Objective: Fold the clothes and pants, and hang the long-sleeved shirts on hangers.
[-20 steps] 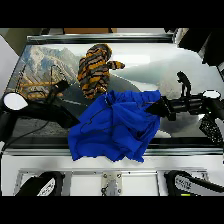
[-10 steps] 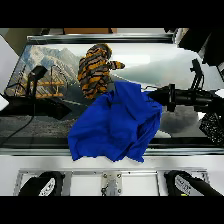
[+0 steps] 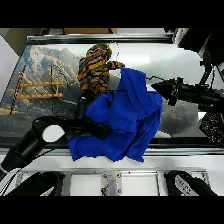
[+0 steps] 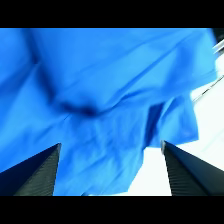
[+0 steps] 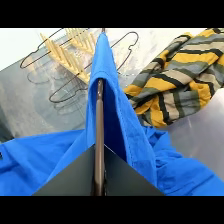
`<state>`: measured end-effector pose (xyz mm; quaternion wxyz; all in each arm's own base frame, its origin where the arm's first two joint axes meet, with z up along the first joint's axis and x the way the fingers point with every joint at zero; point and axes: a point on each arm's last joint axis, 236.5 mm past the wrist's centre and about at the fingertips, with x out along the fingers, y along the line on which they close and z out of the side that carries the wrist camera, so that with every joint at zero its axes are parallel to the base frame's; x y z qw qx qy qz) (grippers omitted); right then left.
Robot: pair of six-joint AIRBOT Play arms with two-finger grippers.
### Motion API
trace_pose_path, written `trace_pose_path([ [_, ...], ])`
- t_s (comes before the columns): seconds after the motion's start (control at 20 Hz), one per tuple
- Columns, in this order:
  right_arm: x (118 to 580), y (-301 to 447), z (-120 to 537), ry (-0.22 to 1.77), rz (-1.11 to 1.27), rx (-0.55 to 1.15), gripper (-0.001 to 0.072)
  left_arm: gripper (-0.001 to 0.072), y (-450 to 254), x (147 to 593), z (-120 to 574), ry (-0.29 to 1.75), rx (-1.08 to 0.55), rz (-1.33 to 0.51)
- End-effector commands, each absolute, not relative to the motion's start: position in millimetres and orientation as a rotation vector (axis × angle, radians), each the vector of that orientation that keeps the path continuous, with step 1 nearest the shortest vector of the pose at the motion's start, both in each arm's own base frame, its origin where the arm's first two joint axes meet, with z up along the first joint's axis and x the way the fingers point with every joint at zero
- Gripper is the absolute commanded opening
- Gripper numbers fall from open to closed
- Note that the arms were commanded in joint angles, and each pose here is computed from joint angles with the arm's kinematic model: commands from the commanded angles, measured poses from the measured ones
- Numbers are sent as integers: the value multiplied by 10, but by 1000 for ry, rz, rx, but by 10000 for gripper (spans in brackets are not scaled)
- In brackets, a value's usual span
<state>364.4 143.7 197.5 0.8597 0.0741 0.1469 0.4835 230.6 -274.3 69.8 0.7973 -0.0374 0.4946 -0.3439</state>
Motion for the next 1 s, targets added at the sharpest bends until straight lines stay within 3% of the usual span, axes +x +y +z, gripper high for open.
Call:
trace_pose_path([
  [0.0,3662,1424,1980,308,1003,153,2,690,-3242,2377,815,988,-22,-744],
  [0.3,3671,1422,1962,312,1003,157,2,690,-3858,2307,863,1018,78,-829],
  [0.55,3670,1423,1963,312,1004,157,2,690,-3911,2467,533,1021,320,-767],
  [0.75,3670,1423,1963,312,1004,157,3,690,-3940,2544,423,1043,356,-743],
  [0.8,3670,1423,1963,312,1004,157,3,636,-3938,2543,372,1051,362,-740],
  [0.85,3668,1423,1965,311,1004,157,3,394,-3899,2524,306,1072,377,-731],
  [0.9,3665,1425,1967,311,1005,157,3,104,-3814,2532,237,1092,399,-711],
  [0.95,3657,1429,1973,310,1008,157,3,12,-3691,2544,171,1116,434,-681],
])
